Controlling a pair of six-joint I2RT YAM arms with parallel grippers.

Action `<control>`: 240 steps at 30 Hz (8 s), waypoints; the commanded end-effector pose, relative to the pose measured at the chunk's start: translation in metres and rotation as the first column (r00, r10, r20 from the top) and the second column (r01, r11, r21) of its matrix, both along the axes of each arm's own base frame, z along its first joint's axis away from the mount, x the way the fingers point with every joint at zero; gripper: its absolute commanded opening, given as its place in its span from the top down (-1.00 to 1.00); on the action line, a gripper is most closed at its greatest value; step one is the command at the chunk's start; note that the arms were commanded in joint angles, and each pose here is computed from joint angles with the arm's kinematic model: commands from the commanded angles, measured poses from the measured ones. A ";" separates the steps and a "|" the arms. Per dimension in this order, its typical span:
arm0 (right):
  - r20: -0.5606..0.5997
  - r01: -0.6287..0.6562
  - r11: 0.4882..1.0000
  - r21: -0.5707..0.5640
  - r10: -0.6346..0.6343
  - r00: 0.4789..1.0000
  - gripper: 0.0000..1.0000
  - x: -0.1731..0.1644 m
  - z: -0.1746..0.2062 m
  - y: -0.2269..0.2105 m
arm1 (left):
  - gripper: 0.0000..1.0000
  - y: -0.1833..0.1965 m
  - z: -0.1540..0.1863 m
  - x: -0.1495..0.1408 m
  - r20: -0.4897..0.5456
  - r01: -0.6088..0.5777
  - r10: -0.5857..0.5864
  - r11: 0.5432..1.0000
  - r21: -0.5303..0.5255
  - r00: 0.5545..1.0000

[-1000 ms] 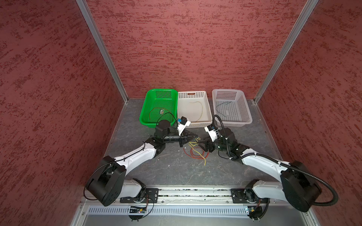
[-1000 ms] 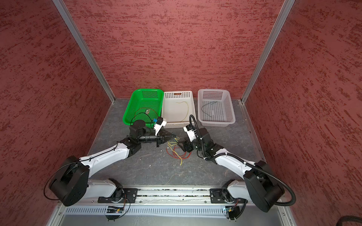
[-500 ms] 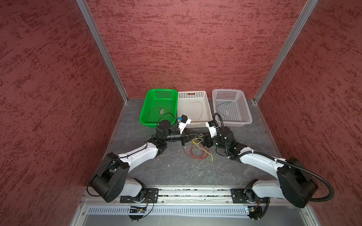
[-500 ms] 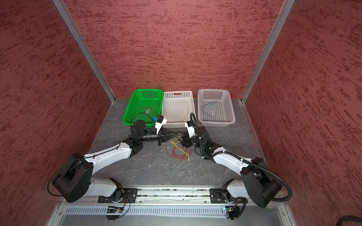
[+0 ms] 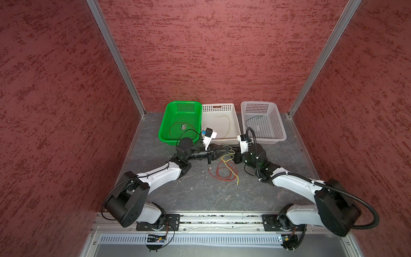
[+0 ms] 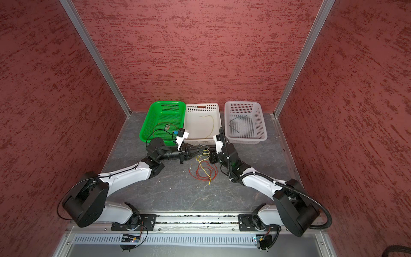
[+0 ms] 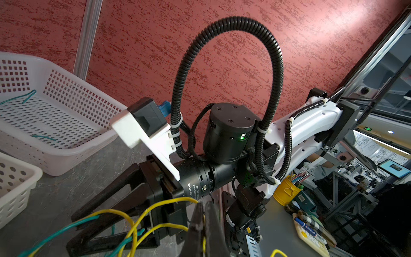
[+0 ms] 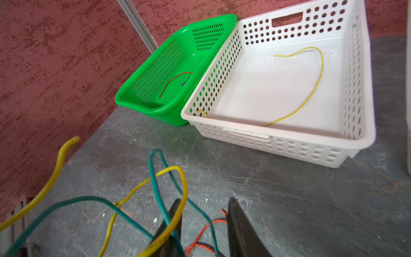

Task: Untangle and sort cables by color
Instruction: Untie the cable.

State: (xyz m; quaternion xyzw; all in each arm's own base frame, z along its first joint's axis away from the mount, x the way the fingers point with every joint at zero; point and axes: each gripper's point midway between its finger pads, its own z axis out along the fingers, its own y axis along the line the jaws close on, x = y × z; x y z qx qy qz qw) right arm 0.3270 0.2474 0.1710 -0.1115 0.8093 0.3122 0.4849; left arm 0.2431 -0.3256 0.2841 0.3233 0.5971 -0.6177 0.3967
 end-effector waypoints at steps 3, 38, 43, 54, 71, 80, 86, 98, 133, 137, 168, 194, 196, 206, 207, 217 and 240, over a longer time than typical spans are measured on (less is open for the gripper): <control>0.013 0.090 0.996 -0.015 -0.090 0.996 0.43 0.005 -0.001 -0.014 | 1.00 0.006 0.051 -0.019 0.091 0.041 -0.035 0.997 -0.063 0.995; -0.210 0.166 0.957 -0.238 -0.218 0.953 0.87 -0.022 -0.101 -0.060 | 1.00 0.121 0.153 -0.004 0.336 -0.320 0.312 0.947 -0.031 0.889; -0.216 0.175 0.952 -0.250 -0.231 0.949 0.87 -0.024 -0.102 -0.064 | 1.00 0.150 0.165 0.008 0.365 -0.417 0.402 0.908 -0.041 0.840; -0.255 0.189 0.931 -0.312 -0.274 0.927 0.88 -0.029 -0.114 -0.076 | 1.00 0.166 0.187 0.014 0.388 -0.457 0.449 0.886 -0.077 0.805; -0.296 0.102 0.956 -0.275 -0.185 0.937 0.89 -0.031 -0.114 -0.060 | 1.00 0.183 0.197 0.003 0.400 -0.502 0.488 0.861 -0.079 0.775; -0.287 0.054 0.952 -0.302 -0.145 0.947 0.54 -0.028 -0.093 -0.054 | 1.00 0.155 0.159 0.005 0.366 -0.448 0.421 0.894 -0.013 0.830; -0.316 -0.005 0.952 -0.307 -0.097 0.944 0.06 -0.029 -0.088 -0.045 | 1.00 0.143 0.149 0.001 0.354 -0.406 0.381 0.914 -0.005 0.854; -0.147 -0.122 0.960 -0.251 0.087 0.985 -0.21 -0.028 -0.010 -0.022 | 1.00 0.112 0.117 0.004 0.302 -0.304 0.289 0.953 0.004 0.908; 0.144 -0.506 0.860 0.068 0.493 0.858 -0.02 -0.054 0.049 0.051 | 1.00 0.067 0.109 0.009 0.267 -0.151 0.158 0.987 -0.046 0.951; 0.138 -0.501 0.863 0.065 0.490 0.861 0.17 -0.049 0.046 0.054 | 1.00 0.065 0.109 0.008 0.264 -0.140 0.150 0.989 -0.057 0.953; 0.137 -0.136 0.986 -0.101 0.149 0.979 1.00 -0.026 0.053 -0.009 | 1.00 0.079 0.027 0.041 0.124 -0.256 0.244 0.963 0.090 0.962; 0.113 -0.395 0.910 -0.124 0.408 0.906 1.00 -0.087 0.092 -0.001 | 1.00 0.097 -0.078 0.094 -0.032 -0.326 0.356 0.886 0.328 0.934; 0.138 -0.314 0.938 -0.149 0.334 0.932 1.00 -0.078 0.102 -0.011 | 1.00 0.099 -0.088 0.095 -0.052 -0.324 0.363 0.880 0.348 0.930; 0.250 0.217 0.933 -0.286 -0.146 0.957 1.00 -0.039 0.138 -0.098 | 1.00 0.121 -0.118 0.101 -0.112 -0.344 0.425 0.838 0.424 0.898; 0.245 0.249 0.919 -0.307 -0.177 0.953 1.00 -0.036 0.138 -0.104 | 1.00 0.124 -0.117 0.102 -0.114 -0.350 0.432 0.836 0.422 0.895; 0.126 0.431 0.748 -0.505 -0.430 0.894 1.00 -0.005 0.088 -0.157 | 1.00 0.192 -0.055 0.111 -0.184 -0.533 0.578 0.810 0.243 0.795; -0.224 0.159 0.883 -0.442 -0.281 0.933 1.00 0.002 -0.025 -0.114 | 1.00 0.251 0.067 0.154 -0.121 -0.706 0.703 0.708 0.021 0.701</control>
